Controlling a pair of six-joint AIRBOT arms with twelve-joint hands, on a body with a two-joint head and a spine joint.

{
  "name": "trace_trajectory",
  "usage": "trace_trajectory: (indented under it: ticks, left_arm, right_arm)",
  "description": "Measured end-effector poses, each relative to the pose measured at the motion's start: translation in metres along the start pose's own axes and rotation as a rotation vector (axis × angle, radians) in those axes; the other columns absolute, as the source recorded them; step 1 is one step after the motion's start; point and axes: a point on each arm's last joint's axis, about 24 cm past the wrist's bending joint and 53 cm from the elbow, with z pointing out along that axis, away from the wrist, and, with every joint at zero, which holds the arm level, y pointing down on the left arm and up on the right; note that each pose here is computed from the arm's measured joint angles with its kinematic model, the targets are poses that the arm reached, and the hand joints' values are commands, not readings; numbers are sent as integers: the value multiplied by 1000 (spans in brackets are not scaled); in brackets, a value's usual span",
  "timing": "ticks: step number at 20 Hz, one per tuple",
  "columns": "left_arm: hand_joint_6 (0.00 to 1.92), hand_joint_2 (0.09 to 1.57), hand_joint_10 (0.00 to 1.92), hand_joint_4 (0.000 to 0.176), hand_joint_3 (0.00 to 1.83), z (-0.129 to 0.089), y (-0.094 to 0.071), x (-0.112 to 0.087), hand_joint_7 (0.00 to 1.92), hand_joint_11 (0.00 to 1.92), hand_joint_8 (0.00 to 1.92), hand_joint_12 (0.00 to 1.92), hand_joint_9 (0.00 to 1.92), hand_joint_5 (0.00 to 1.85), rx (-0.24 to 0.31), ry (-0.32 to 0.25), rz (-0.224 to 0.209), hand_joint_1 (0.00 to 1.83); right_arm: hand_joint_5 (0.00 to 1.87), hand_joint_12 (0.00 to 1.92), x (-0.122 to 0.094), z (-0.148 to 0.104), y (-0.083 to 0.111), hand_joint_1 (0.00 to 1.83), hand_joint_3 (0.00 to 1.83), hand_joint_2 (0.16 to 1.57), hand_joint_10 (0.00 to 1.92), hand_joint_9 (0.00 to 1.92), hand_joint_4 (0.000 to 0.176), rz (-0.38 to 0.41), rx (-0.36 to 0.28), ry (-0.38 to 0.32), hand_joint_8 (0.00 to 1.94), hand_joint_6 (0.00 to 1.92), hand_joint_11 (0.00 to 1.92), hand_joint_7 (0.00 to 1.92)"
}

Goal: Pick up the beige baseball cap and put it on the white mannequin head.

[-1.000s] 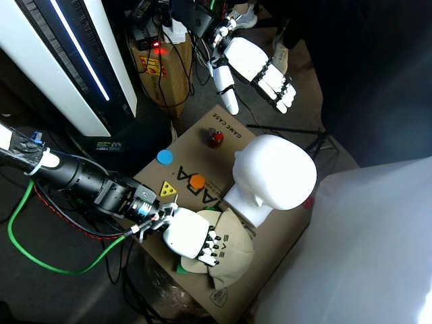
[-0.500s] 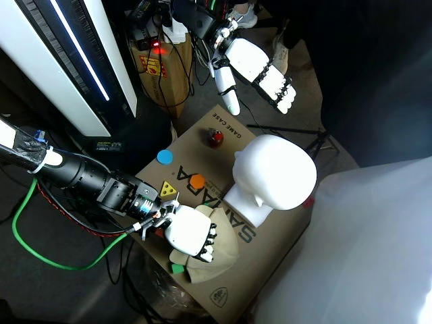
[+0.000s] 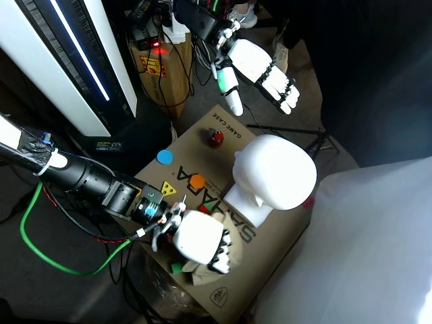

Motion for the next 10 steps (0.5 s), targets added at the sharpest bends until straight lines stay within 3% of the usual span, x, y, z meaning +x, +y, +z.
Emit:
trace_trajectory:
  ticks: [4, 10]
  left_arm:
    - [6, 1157, 0, 0, 0, 0, -1, 0, 14, 9, 3, 4, 0, 28, 0, -1, -7, 0]
    - [1, 1159, 0, 0, 1, 0, 2, -1, 17, 24, 3, 12, 0, 21, 7, 0, -21, 0]
  right_arm:
    - [906, 1780, -45, 5, 16, 1247, 0, 1135, 1402, 709, 0, -15, -39, -161, 1200, 934, 501, 989]
    - [884, 1772, -110, 4, 44, 1245, 1, 1143, 1390, 678, 0, -109, -77, -387, 1221, 961, 432, 976]
